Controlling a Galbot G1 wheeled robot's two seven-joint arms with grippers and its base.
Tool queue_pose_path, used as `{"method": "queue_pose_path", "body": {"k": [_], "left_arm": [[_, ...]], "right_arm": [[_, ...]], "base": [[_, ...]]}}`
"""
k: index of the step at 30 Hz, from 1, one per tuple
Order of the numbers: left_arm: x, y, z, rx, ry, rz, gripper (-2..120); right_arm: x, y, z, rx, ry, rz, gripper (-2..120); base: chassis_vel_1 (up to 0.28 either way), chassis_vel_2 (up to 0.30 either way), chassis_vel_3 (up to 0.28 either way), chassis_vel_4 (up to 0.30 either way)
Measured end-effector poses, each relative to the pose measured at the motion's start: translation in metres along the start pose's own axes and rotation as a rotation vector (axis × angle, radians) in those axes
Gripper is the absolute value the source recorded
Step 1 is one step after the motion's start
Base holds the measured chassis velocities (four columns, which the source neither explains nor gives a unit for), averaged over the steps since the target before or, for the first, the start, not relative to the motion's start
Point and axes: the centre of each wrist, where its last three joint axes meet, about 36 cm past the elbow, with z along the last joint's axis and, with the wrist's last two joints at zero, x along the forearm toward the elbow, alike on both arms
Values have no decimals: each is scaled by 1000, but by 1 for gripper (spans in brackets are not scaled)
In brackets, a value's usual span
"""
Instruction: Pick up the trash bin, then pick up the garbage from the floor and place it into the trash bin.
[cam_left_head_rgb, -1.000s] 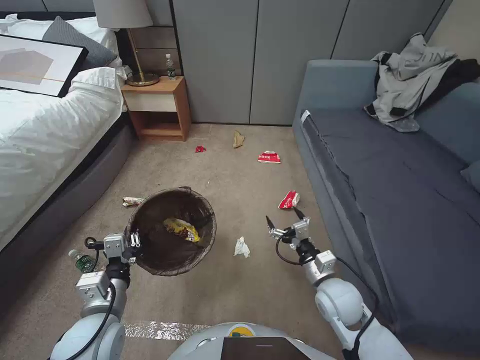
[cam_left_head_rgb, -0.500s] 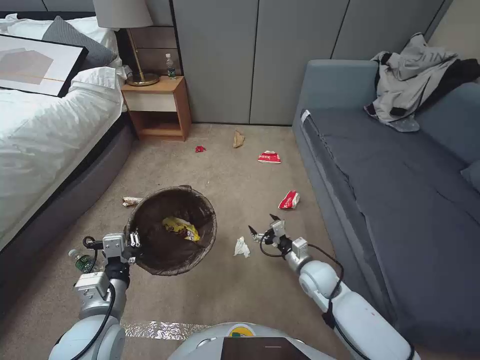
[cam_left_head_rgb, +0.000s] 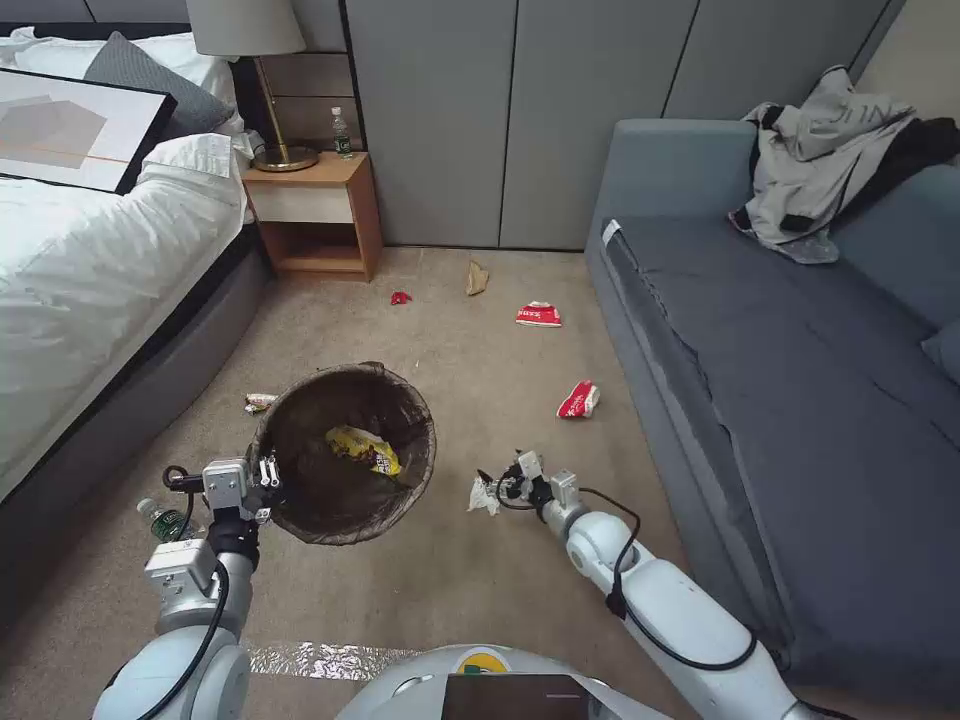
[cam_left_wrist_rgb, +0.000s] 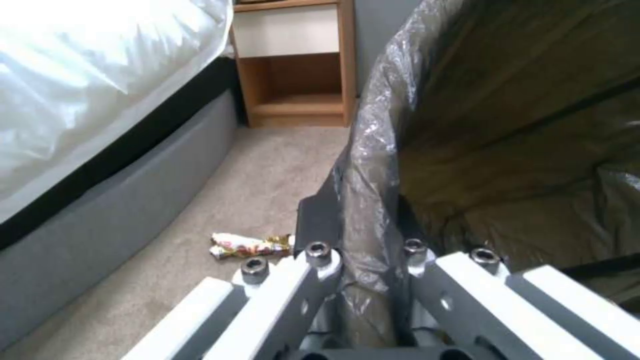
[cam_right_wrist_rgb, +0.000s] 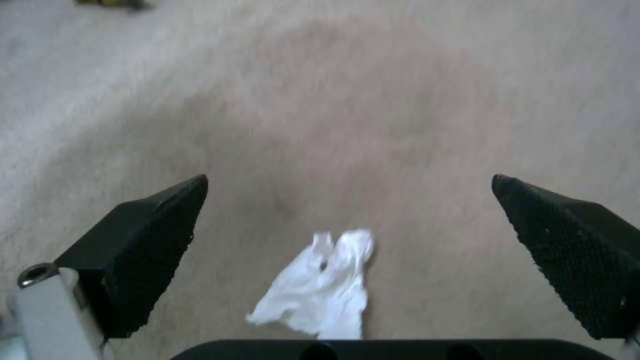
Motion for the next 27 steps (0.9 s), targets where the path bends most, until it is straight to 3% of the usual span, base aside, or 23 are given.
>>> {"method": "queue_pose_path", "body": {"k": [9, 27], "left_arm": [[3, -2, -5, 7, -7, -5, 0], [6, -3, -9, 12, -12, -2, 0]], "right_arm": [[-25, 16, 18, -33, 92, 54, 100], [-48, 36, 35, 67, 148, 105, 100]], "base": [[0, 0, 0, 0], [0, 0, 0, 0]]}}
